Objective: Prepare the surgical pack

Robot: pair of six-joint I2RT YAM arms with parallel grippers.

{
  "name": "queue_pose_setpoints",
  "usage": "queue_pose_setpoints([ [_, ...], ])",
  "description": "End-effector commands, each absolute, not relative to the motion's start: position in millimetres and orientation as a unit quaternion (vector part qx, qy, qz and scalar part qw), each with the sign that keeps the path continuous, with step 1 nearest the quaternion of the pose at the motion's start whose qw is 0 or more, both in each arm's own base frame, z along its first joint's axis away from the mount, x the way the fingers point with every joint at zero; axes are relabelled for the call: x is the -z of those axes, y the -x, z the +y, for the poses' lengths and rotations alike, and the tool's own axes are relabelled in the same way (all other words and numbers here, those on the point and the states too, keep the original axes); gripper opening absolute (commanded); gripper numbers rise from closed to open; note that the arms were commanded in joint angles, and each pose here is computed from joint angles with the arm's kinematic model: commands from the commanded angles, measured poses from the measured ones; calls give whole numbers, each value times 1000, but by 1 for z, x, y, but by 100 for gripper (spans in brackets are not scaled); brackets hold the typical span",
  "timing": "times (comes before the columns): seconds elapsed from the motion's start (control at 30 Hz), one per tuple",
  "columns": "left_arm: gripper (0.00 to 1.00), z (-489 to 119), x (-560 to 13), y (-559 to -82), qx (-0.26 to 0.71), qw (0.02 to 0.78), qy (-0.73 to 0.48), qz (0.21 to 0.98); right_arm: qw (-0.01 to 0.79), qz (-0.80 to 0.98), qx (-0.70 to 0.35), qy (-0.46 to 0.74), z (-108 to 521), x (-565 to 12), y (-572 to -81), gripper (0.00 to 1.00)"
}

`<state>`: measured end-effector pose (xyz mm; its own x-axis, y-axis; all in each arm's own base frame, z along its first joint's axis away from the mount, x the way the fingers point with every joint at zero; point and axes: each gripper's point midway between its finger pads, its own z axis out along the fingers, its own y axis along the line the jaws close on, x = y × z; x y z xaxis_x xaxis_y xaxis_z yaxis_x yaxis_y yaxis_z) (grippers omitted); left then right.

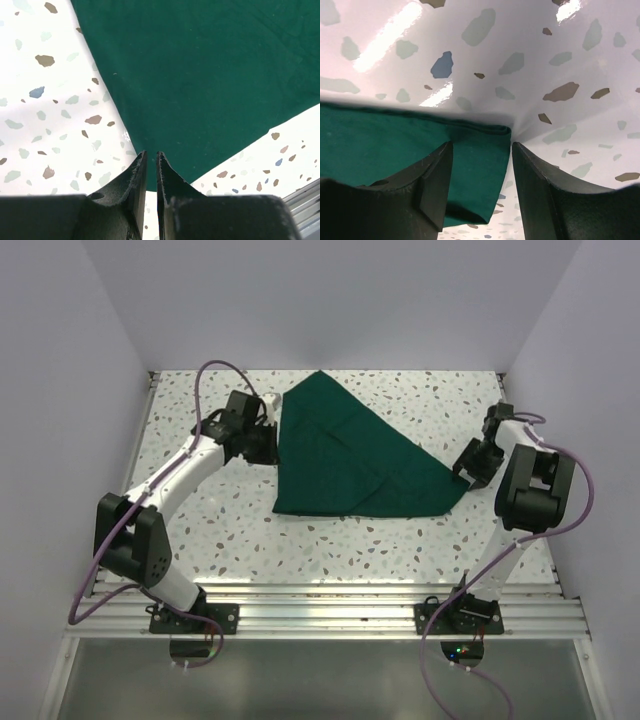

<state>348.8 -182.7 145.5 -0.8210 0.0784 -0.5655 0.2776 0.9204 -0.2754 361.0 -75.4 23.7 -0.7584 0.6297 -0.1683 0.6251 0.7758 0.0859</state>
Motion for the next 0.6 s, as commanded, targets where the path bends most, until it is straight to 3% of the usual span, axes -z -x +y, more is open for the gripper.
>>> queue_pose_setpoints([
  [0.0, 16, -184, -162, -356, 192, 308, -102, 926, 103, 939, 0, -328, -85, -19, -366, 55],
  [0.43, 16, -169, -160, -363, 187, 305, -67, 931, 82, 953, -11, -290, -89, 8, -374, 53],
  [0.53, 16, -166, -159, -362, 185, 303, -60, 933, 84, 959, -15, -271, -90, 9, -379, 42],
  [0.57, 16, -165, -159, -362, 184, 301, -58, 934, 88, 959, -19, -268, -90, 8, -383, 27],
])
